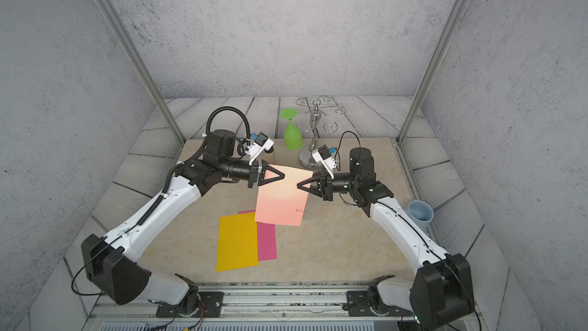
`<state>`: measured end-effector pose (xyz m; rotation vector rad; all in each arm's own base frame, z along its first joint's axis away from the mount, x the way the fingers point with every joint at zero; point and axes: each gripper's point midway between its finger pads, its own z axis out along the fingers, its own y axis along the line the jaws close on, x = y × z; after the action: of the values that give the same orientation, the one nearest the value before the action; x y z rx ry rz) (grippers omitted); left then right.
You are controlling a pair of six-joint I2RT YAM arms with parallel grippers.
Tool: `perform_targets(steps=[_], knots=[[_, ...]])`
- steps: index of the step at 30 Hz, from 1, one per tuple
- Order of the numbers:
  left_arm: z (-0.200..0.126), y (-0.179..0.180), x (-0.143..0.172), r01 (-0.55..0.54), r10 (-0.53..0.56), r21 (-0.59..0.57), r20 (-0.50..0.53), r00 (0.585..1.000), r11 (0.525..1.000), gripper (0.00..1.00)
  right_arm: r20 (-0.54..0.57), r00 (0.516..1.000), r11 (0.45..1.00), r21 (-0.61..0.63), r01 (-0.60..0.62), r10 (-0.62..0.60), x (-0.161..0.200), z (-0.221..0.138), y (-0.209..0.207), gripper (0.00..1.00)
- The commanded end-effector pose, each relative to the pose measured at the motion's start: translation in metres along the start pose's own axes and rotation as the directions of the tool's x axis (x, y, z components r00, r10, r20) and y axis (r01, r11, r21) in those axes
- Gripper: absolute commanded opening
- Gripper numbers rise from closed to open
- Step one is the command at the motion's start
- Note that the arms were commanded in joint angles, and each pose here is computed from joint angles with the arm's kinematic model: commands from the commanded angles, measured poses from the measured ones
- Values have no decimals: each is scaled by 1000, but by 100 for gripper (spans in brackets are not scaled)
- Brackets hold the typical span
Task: Unclip the paperclips from the documents
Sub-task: Adjust the document.
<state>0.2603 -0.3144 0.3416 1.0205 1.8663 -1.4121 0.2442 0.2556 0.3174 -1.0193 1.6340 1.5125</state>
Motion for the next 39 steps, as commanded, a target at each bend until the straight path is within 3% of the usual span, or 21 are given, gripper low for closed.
perform_targets(steps=[1, 11, 17, 20, 39], knots=[[-2, -7, -3, -34, 34, 0, 4, 999, 999, 0, -1, 1000, 1000, -18, -4, 4, -6, 3, 0, 5], [-4, -7, -2, -34, 34, -13, 9, 999, 999, 0, 6, 1000, 1000, -9, -16, 16, -10, 2, -1, 0], [-5, -7, -2, -26, 26, -15, 17, 1000, 1000, 18, 10, 1000, 1000, 21, -14, 13, -13, -1, -4, 0], [-6, -9, 0, -21, 21, -2, 27, 999, 1000, 23, 18, 1000, 999, 33, -12, 11, -17, -3, -5, 0], [-1, -7, 27, 46, -47, 46, 6, 999, 998, 27, 96, 995, 988, 143, -51, 38, -41, -28, -29, 0]])
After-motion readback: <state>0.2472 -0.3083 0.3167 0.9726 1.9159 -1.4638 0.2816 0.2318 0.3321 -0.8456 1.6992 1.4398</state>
